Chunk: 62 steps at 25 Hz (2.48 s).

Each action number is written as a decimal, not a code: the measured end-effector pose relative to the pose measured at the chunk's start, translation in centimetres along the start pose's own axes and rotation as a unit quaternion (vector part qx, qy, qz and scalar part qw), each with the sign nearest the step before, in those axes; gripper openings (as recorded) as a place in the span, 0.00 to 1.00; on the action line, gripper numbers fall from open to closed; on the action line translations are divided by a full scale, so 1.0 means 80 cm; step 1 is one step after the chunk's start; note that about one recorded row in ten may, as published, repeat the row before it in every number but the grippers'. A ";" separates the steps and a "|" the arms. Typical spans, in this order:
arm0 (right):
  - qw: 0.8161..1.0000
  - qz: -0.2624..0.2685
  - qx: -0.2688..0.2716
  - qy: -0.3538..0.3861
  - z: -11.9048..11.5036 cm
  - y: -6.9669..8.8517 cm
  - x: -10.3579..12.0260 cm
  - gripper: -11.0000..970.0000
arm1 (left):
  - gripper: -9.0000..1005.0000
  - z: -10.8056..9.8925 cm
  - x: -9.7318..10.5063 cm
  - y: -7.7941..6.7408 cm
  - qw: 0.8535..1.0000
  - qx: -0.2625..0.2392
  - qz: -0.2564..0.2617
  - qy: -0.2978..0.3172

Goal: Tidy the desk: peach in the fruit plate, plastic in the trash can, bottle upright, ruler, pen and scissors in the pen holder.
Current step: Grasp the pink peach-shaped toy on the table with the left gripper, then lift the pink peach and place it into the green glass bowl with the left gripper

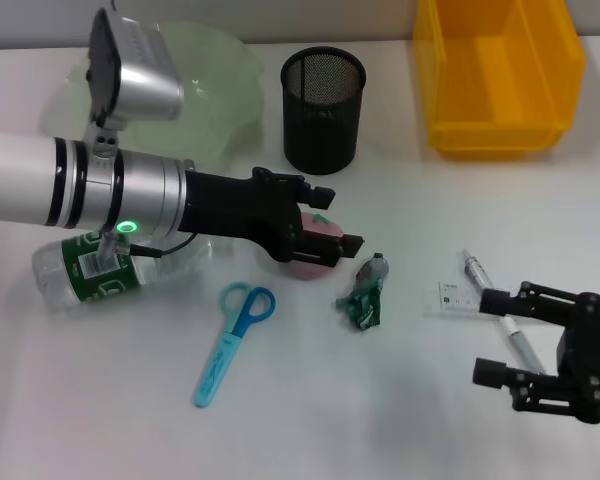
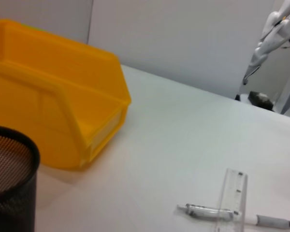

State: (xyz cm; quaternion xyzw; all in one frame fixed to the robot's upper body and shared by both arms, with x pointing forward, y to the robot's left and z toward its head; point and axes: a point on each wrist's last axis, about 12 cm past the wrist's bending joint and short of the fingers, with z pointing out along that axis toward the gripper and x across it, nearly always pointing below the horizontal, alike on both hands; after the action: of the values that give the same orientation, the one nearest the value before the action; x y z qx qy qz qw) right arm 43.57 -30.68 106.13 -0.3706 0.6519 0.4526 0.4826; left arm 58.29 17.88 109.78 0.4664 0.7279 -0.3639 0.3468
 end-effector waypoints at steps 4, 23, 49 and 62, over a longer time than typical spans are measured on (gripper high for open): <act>1.000 -0.001 0.005 0.001 -0.001 -0.002 0.000 0.79 | 0.77 0.000 0.004 0.003 1.000 -0.012 -0.003 0.003; 1.000 0.009 -0.008 -0.008 0.023 -0.015 -0.005 0.79 | 0.75 0.001 0.032 0.011 0.997 -0.066 -0.009 0.036; 1.000 0.003 -0.007 -0.001 0.030 -0.024 -0.010 0.79 | 0.53 0.018 0.023 0.015 0.995 -0.081 0.004 0.056; 1.000 0.000 -0.002 -0.001 0.032 -0.028 -0.012 0.79 | 0.09 0.012 0.008 0.010 0.997 -0.062 -0.014 0.042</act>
State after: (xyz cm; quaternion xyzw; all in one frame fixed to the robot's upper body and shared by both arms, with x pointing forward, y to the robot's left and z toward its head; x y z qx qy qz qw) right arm 46.62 -28.92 106.25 -0.3711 0.6508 0.4541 0.4822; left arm 59.02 17.57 108.63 0.4487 0.7694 -0.3030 0.3390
